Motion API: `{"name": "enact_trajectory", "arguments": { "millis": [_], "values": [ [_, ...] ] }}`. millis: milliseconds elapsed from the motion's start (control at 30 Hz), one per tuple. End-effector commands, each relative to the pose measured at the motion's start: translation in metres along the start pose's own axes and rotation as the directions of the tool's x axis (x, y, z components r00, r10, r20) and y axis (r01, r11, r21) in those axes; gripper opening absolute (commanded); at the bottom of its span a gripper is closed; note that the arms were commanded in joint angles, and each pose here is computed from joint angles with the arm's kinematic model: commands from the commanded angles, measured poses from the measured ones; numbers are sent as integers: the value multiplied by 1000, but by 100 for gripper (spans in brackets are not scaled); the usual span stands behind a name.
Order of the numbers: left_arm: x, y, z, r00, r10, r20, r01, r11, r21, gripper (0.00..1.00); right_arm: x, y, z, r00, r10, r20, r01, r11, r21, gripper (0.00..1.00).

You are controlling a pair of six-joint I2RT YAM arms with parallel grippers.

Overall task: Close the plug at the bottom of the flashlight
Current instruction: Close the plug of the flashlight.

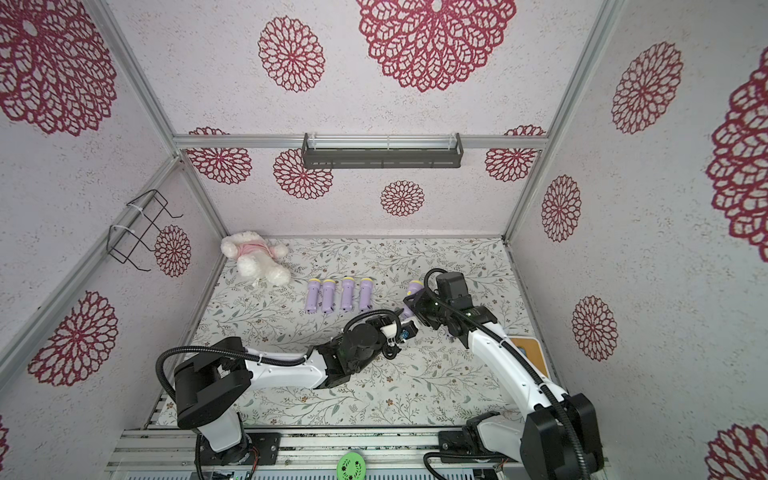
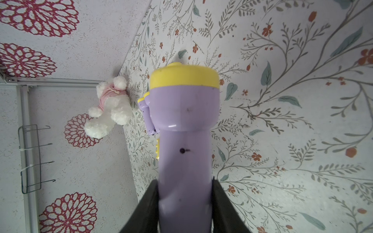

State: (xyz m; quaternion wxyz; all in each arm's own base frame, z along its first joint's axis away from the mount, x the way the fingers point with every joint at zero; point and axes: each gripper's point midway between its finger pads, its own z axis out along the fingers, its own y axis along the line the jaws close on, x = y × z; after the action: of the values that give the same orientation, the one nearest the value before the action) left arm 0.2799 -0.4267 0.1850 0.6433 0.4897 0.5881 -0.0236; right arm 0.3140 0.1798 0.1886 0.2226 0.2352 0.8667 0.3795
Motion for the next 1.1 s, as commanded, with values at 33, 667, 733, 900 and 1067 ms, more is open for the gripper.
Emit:
{"name": "enact_trajectory", "arguments": {
  "millis": [33,667,733,900,1067],
  "values": [
    [0,-15,3,999,46,-3,-46,998,36,39,-5,35,-13,999,-26,20,28,993,-115,0],
    [1,-15,4,999,45,6,-45,998,-43,37,-4,39,-20,999,8,31,-4,989,-147,0],
    [2,-15,5,999,45,4,-44,998,-50,36,-2,40,-19,1000,11,21,-8,987,-158,0],
    [4,-18,6,999,54,2,-54,998,-44,33,0,39,-19,1000,17,9,-15,987,-162,0],
    [8,-20,6,998,58,-5,-58,997,-43,32,0,42,-22,1000,18,8,-16,985,-173,0]
  ]
}}
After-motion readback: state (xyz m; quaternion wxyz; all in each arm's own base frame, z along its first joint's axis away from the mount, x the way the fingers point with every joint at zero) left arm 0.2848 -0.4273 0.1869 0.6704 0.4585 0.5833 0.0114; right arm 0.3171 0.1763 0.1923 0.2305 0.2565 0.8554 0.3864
